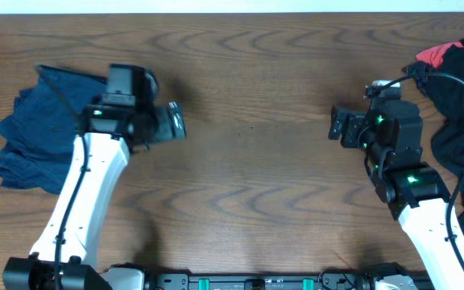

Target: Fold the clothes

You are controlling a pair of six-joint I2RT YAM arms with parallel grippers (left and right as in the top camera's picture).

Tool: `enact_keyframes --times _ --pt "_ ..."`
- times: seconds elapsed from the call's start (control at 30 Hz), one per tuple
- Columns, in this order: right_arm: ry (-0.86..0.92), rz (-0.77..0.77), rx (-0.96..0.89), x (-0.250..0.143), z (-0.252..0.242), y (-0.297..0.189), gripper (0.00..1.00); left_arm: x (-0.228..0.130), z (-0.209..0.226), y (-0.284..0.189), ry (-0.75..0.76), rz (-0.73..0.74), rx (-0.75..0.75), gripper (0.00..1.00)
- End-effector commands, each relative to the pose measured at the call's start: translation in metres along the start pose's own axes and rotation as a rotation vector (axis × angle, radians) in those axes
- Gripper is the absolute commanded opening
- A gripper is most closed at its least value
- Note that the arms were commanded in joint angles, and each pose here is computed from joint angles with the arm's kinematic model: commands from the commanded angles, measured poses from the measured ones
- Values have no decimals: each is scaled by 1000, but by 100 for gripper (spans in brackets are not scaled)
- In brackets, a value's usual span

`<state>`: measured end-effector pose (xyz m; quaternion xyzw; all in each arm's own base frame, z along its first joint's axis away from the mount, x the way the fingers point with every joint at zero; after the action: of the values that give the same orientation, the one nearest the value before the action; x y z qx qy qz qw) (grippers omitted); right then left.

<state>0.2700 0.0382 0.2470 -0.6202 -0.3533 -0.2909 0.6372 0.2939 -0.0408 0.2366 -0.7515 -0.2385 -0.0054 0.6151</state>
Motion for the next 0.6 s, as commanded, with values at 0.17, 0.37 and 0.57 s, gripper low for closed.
enact_keyframes --times 0.17,0.37,0.57 --pt "84 115 -56 -19 -6 -10 99 -32 -10 -22 146 35 76 98" --pt "122 82 -76 -22 -3 -38 99 -44 -25 -69 232 -217 -27 98" --pt "101 -49 -125 -34 0 -66 99 -69 -10 -83 242 -342 -110 98"
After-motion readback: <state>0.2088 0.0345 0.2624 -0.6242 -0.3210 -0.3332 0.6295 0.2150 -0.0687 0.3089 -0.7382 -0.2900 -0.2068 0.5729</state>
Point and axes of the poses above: each gripper's point midway between its finger pads, its own y axis out along the fingers, its own z axis along the line the jaws close on, x = y × z, the point moved 10 cm from there along -y, back along the fingers, and after that the axes turned 11 degrees about -y, right-handed, at the moved point
